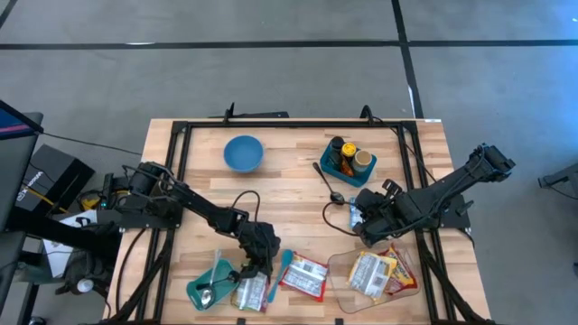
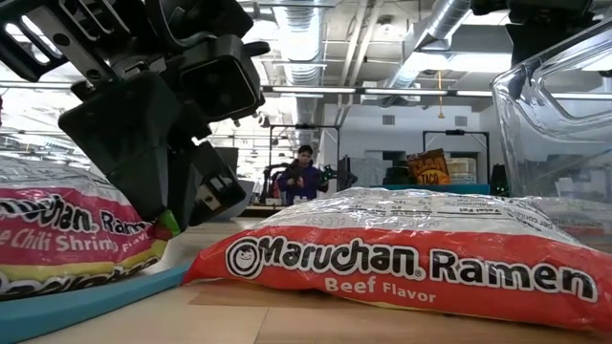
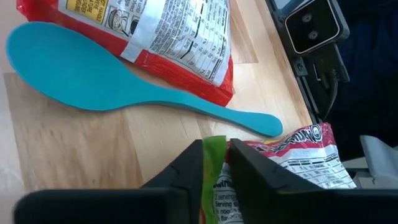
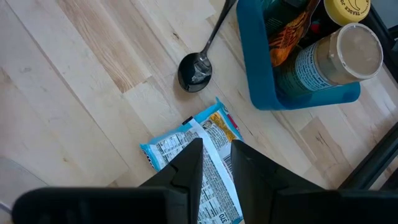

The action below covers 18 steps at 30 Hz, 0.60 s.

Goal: Pick & Place Food Item
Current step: Put the pink green noodle pack into the transparent bin

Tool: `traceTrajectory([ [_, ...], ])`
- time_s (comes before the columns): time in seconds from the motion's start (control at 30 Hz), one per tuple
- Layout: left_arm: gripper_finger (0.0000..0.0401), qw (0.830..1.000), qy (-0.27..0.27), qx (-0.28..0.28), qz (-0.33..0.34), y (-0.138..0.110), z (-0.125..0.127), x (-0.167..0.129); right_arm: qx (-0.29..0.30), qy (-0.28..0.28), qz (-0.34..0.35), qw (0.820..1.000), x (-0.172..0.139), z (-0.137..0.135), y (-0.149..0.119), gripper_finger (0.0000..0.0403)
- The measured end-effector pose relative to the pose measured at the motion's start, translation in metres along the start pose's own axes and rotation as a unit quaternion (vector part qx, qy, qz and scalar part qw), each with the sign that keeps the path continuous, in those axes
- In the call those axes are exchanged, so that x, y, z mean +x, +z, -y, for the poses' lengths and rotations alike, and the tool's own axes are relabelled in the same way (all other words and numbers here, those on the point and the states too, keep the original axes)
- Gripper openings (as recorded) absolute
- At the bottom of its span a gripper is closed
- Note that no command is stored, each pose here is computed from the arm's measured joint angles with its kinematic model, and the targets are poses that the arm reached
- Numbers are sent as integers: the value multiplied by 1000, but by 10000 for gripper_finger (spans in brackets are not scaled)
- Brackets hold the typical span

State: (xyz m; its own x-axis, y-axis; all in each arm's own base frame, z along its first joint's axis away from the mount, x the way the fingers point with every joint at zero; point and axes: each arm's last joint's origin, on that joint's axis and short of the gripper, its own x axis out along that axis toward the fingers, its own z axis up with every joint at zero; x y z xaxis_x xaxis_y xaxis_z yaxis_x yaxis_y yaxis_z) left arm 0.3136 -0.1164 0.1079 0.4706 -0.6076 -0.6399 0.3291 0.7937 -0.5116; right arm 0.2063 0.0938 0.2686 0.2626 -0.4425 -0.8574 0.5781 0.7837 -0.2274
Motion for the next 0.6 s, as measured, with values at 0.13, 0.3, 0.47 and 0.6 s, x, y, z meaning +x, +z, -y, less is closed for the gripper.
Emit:
traceTrajectory([
  [0.13, 36, 1000, 0, 1, 0, 0, 0, 0, 0, 0, 0, 1000, 0, 0, 0, 77],
  [0.3, 3, 1000, 2, -1, 2, 1, -2, -1, 0, 0, 0, 1000, 0, 0, 0, 77],
  [0.47, 2, 999, 22, -3, 25, 9, -4, -11, 0, 0, 0, 1000, 0, 0, 0, 77],
  [0.6, 1, 996, 46, 6, 70, 23, -2, -32, 0, 0, 0, 1000, 0, 0, 0, 77],
])
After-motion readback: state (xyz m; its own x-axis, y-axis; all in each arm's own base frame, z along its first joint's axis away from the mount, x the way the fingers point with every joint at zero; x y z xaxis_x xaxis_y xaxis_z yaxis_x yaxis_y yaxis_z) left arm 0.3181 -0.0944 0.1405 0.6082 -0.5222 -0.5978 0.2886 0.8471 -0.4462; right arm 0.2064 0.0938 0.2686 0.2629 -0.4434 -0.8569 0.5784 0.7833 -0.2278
